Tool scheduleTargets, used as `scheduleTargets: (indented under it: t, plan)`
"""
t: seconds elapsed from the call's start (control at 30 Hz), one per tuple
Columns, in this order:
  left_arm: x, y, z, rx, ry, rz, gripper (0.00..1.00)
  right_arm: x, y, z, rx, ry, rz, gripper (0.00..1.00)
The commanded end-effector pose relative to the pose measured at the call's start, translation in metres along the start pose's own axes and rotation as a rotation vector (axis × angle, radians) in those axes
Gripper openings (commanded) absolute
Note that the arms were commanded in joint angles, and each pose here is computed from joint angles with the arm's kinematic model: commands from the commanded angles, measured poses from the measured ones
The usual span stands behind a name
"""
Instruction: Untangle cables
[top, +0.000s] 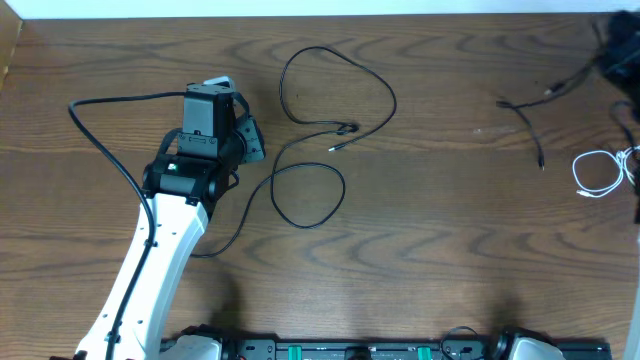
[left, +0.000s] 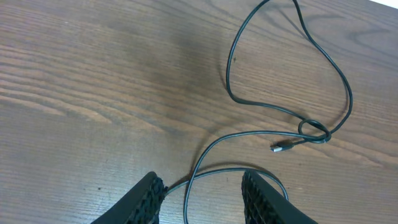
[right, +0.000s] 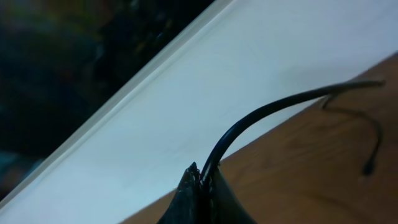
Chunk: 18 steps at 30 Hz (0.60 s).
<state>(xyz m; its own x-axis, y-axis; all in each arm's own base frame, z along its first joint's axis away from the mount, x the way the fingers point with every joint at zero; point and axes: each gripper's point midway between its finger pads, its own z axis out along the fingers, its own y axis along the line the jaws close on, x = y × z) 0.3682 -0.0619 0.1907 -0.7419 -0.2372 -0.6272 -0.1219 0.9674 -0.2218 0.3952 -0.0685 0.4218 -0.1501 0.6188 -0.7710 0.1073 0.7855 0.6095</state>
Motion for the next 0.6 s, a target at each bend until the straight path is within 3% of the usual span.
scheduleTargets:
  t: [0.0, 0.57]
  plan:
    - [-0.002, 0.001, 0.000, -0.011, -0.004, 0.014, 0.42, -0.035, -0.032, -0.011, 0.121, -0.115, -0.066, 0.01]
    - [-0.002, 0.001, 0.000, -0.011, -0.004, 0.014, 0.42, -0.106, -0.143, -0.077, 0.438, -0.323, -0.045, 0.01]
